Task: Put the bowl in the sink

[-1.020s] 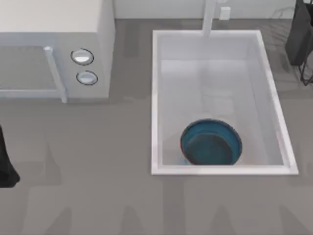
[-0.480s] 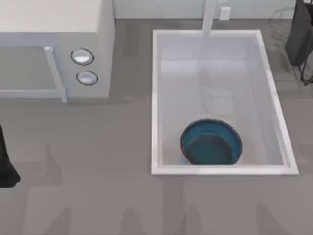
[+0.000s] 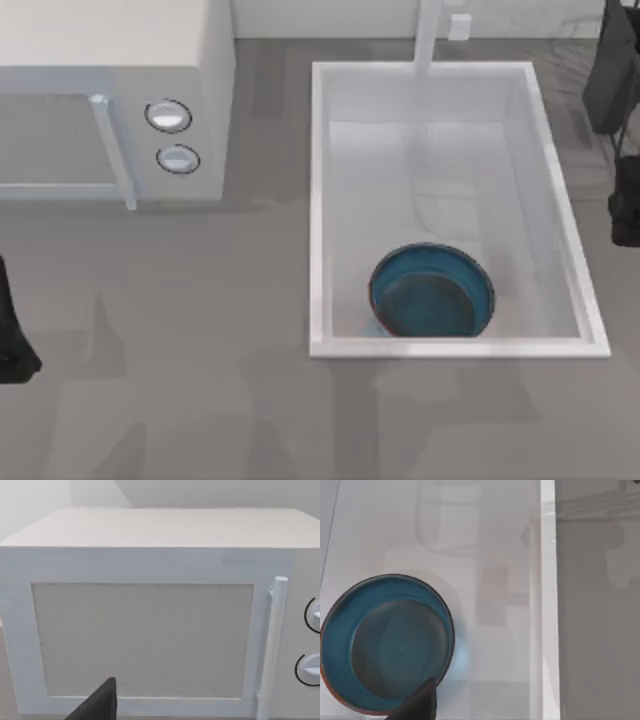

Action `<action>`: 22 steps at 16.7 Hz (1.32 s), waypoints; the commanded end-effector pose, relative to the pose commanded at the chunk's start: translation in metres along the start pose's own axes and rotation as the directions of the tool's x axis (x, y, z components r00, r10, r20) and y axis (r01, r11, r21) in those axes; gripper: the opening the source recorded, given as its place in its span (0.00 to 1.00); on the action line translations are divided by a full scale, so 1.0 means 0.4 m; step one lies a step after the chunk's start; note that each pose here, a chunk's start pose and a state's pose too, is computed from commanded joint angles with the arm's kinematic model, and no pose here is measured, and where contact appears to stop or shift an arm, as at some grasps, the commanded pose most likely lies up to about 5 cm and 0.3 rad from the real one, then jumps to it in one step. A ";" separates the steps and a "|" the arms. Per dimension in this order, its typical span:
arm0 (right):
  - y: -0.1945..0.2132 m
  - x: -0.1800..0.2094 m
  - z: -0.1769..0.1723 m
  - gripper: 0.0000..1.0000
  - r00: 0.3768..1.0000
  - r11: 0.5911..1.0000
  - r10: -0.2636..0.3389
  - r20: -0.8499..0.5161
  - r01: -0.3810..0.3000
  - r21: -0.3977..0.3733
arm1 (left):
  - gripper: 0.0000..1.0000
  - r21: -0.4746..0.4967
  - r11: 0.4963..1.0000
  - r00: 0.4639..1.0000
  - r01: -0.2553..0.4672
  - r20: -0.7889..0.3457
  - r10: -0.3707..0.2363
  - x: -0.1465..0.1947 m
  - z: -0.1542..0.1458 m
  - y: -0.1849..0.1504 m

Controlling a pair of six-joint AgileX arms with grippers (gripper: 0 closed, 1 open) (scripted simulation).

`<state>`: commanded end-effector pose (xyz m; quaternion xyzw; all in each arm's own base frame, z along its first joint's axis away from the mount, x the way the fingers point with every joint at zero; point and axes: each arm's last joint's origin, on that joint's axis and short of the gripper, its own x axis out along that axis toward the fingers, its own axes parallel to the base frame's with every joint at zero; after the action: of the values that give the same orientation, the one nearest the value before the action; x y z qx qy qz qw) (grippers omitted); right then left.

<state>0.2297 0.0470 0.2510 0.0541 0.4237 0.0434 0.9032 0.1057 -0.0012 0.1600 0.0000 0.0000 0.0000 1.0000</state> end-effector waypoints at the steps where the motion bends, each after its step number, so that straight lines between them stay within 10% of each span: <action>1: 0.018 0.044 0.026 1.00 0.995 1.000 -0.012 -0.096 0.012 0.004 | 1.00 0.000 1.000 1.000 0.000 0.000 0.000 0.000 0.000 0.000; 9: 0.161 0.367 0.110 1.00 0.820 0.993 -0.110 -0.561 0.118 -0.023 | 1.00 0.000 1.000 1.000 0.000 0.000 0.000 0.000 0.000 0.000; 22: 0.202 0.492 0.090 1.00 0.758 0.989 -0.136 -0.638 0.145 -0.039 | 1.00 0.000 1.000 1.000 0.000 0.000 0.000 0.000 0.000 0.000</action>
<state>0.3803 0.1493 0.1351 0.0100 0.7083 -0.0112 0.7057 0.1057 -0.0012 0.1600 0.0000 0.0000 0.0000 1.0000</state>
